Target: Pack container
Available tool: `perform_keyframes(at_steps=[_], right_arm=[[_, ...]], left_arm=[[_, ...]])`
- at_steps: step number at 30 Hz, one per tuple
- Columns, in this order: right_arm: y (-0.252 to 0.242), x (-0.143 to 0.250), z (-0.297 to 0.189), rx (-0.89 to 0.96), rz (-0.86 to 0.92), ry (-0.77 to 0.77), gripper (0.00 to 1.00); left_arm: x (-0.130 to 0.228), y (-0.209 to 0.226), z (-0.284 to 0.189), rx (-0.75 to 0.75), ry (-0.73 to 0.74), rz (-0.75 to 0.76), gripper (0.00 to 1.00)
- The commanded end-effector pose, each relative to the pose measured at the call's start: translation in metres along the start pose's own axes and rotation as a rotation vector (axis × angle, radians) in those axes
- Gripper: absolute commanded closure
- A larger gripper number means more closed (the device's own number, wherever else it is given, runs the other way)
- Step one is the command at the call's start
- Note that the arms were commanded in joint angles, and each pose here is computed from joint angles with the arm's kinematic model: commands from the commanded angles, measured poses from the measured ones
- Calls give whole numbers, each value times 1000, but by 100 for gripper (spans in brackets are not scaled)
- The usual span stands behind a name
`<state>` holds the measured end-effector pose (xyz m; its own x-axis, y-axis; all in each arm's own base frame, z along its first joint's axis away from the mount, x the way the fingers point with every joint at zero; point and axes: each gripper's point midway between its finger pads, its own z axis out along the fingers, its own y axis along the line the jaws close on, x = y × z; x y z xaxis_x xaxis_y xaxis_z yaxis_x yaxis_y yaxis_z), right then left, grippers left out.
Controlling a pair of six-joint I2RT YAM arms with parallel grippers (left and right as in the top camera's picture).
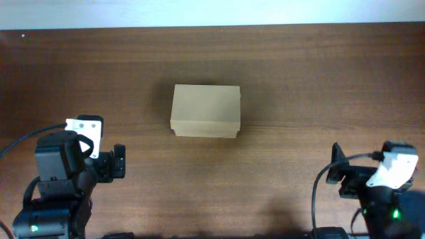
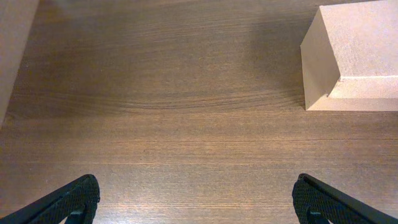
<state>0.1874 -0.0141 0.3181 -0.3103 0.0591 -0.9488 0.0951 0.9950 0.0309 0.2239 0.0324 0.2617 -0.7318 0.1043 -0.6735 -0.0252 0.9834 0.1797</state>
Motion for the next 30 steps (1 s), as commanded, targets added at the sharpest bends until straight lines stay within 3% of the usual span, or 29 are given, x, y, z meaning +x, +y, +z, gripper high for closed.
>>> perform_keyframes(at_steps=[1,7,15,30], right_arm=[[16,26,12,-101,14,-35,1],[18,60,45,-122,14,-108,1],[17,106,83,-116,13,-86,1],[11,125,87,-88,15,-160,1]], left_arm=[[0,-2,-1,9,-5,-10,0],[0,-2,-1,9,-5,-10,0],[0,-2,-1,9,-5,-10,0],[0,-2,-1,9,-5,-10,0]])
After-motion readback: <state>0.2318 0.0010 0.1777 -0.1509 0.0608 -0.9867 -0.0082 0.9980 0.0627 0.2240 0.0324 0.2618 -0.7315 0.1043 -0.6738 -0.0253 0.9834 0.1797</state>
